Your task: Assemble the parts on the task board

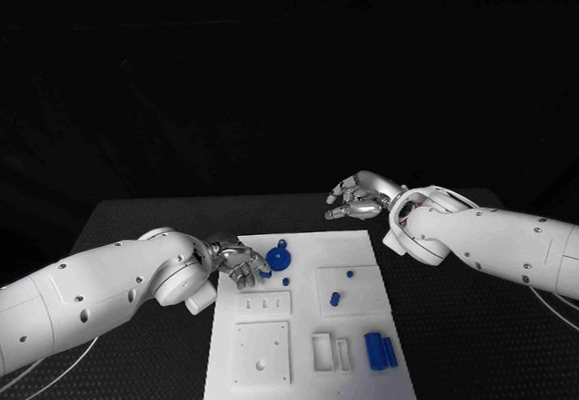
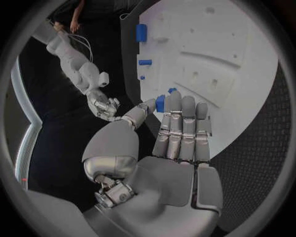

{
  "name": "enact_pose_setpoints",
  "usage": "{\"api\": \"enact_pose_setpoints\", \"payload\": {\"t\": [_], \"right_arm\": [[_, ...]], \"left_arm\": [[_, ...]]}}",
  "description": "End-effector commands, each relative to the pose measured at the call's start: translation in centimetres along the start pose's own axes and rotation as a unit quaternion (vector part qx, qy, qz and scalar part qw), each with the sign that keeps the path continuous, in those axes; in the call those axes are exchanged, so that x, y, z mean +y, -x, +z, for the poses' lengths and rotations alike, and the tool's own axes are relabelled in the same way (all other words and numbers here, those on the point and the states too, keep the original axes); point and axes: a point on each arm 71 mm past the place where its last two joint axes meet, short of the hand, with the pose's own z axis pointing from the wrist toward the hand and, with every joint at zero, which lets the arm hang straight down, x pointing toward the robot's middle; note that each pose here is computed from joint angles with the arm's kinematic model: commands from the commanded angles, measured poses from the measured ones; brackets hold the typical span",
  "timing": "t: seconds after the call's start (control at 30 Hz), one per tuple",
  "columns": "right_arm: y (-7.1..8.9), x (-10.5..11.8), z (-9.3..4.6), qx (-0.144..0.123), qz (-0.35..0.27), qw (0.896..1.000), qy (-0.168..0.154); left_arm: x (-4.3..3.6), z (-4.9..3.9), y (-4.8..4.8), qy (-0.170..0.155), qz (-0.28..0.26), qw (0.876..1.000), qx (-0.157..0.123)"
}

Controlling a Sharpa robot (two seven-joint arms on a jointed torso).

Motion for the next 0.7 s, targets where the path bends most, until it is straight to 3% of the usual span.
{"api": "enact_pose_setpoints", "payload": {"t": [0.03,0.13,0.4,0.53,0.7], "right_arm": [[0.5,0.1,0.3,-0.015,0.022,1.0,0.001],[0.7,0.2,0.5,-0.016,0.022,1.0,-0.001],[1.3,0.3,0.7,-0.024,0.025,0.999,-0.001],[1.4,0.4,0.7,-0.029,0.017,0.999,0.001],[1.4,0.6,1.0,-0.029,0.009,1.0,0.004]], "left_arm": [[0.08,-0.02,0.11,0.027,0.092,0.995,-0.02],[-0.33,0.05,-0.14,0.026,0.131,0.991,-0.029],[-0.86,0.29,-0.59,0.029,0.162,0.986,-0.036],[-0.66,0.33,-1.48,0.025,0.201,0.978,-0.042],[-0.81,0.48,-2.27,0.022,0.208,0.977,-0.043]]}}
